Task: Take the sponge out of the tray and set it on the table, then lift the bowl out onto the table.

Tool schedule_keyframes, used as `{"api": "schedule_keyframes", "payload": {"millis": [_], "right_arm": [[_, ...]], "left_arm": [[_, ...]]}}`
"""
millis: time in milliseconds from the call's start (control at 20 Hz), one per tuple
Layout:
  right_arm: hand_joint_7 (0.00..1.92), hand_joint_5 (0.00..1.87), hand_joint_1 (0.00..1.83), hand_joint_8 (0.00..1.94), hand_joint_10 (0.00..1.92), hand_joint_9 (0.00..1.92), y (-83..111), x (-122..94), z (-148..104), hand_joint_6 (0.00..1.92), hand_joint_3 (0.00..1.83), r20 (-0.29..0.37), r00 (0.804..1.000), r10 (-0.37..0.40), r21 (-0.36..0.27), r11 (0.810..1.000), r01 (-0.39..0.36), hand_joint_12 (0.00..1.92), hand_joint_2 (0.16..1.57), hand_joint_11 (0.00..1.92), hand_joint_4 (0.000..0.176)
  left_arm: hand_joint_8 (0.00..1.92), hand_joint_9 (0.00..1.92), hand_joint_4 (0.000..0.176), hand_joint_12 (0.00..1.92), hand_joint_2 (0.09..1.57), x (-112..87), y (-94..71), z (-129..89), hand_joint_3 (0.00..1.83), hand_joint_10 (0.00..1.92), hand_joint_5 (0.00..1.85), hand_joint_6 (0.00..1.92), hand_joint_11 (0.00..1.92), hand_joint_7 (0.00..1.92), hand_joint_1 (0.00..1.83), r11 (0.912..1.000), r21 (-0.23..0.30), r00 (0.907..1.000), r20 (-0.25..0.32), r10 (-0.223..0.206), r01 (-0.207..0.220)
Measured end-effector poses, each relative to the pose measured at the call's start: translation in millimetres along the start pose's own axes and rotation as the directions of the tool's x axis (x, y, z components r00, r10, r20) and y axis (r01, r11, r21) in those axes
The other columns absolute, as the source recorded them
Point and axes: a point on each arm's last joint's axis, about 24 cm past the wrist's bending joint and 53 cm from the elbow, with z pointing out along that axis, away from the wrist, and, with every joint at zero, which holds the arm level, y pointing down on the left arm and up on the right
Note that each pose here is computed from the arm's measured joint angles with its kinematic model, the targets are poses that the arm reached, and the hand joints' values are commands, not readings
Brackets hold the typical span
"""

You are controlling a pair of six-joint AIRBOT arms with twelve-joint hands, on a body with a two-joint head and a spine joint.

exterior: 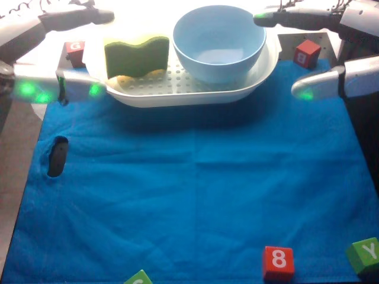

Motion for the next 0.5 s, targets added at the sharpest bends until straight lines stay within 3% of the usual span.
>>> {"api": "schedule_keyframes", "payload": {"millis": [50, 100, 200, 250, 350, 450, 500], "right_arm": [[0.18, 0.22, 0.52, 0.00, 0.00, 0.14, -0.1, 0.0, -0.1, 0.00, 0.00, -0.001, 1.000, -0.001, 0.000, 1.000, 0.001, 0.35, 1.08, 0.00, 0.125], [0.18, 0.19, 0.41, 0.00, 0.01, 0.15, 0.2, 0.3, -0.1, 0.00, 0.01, -0.002, 1.000, -0.002, -0.001, 1.000, 0.002, 0.40, 1.10, 0.04, 0.112], [0.16, 0.20, 0.45, 0.00, 0.00, 0.12, -1.2, -0.6, -0.3, 0.00, 0.00, -0.001, 1.000, -0.003, 0.004, 1.000, 0.003, 0.35, 1.09, 0.00, 0.133], [0.15, 0.21, 0.48, 0.00, 0.00, 0.10, -1.7, -0.7, -0.3, 0.00, 0.00, -0.001, 1.000, -0.005, 0.005, 1.000, 0.005, 0.28, 1.10, 0.00, 0.134], [0.14, 0.21, 0.52, 0.00, 0.00, 0.07, -2.0, -1.3, -0.4, 0.00, 0.00, 0.000, 1.000, -0.006, 0.006, 1.000, 0.006, 0.21, 1.10, 0.00, 0.129], [0.13, 0.21, 0.54, 0.00, 0.00, 0.06, -2.4, -1.6, -0.5, 0.00, 0.00, 0.000, 1.000, -0.008, 0.007, 1.000, 0.008, 0.18, 1.10, 0.00, 0.138], [0.16, 0.22, 0.51, 0.00, 0.00, 0.09, -3.7, -2.3, -0.8, 0.00, 0.00, 0.000, 1.000, -0.011, 0.011, 1.000, 0.011, 0.24, 1.09, 0.00, 0.124]], "left_arm": [[0.00, 0.00, 0.098, 0.00, 0.97, -5.4, -0.1, 4.5, 0.01, 0.00, 0.34, 0.01, 0.00, 0.04, 0.86, 1.0000, 0.002, 0.9999, 0.016, -0.002, 0.002], [0.01, 0.00, 0.092, 0.00, 0.97, -9.8, -0.6, 7.3, 0.01, 0.00, 0.33, 0.01, 0.00, 0.05, 0.86, 1.0000, 0.003, 0.9996, 0.027, -0.006, 0.005], [0.01, 0.00, 0.112, 0.00, 0.96, -9.3, -3.2, 12.5, 0.00, 0.00, 0.32, 0.00, 0.00, 0.05, 0.84, 0.9999, 0.009, 0.9997, 0.023, 0.006, -0.007], [0.02, 0.02, 0.117, 0.02, 0.96, -8.8, -2.3, 16.0, 0.00, 0.01, 0.32, 0.00, 0.04, 0.08, 0.86, 0.9999, 0.004, 0.9997, 0.020, 0.010, -0.010], [0.00, 0.13, 0.106, 0.09, 0.96, -11.8, -2.8, 33.6, 0.00, 0.01, 0.39, 0.00, 0.12, 0.19, 0.88, 0.9994, -0.002, 0.9992, 0.021, 0.033, -0.033], [0.00, 0.18, 0.097, 0.45, 0.96, -14.3, -5.2, 52.0, 0.00, 0.00, 0.43, 0.00, 0.01, 0.25, 0.81, 0.9983, -0.013, 0.9982, 0.017, 0.057, -0.057], [0.01, 0.21, 0.072, 0.56, 0.97, -13.5, -6.9, 63.4, 0.00, 0.00, 0.44, 0.00, 0.00, 0.29, 0.79, 0.9964, -0.022, 0.9967, 0.005, 0.082, -0.081]]}}
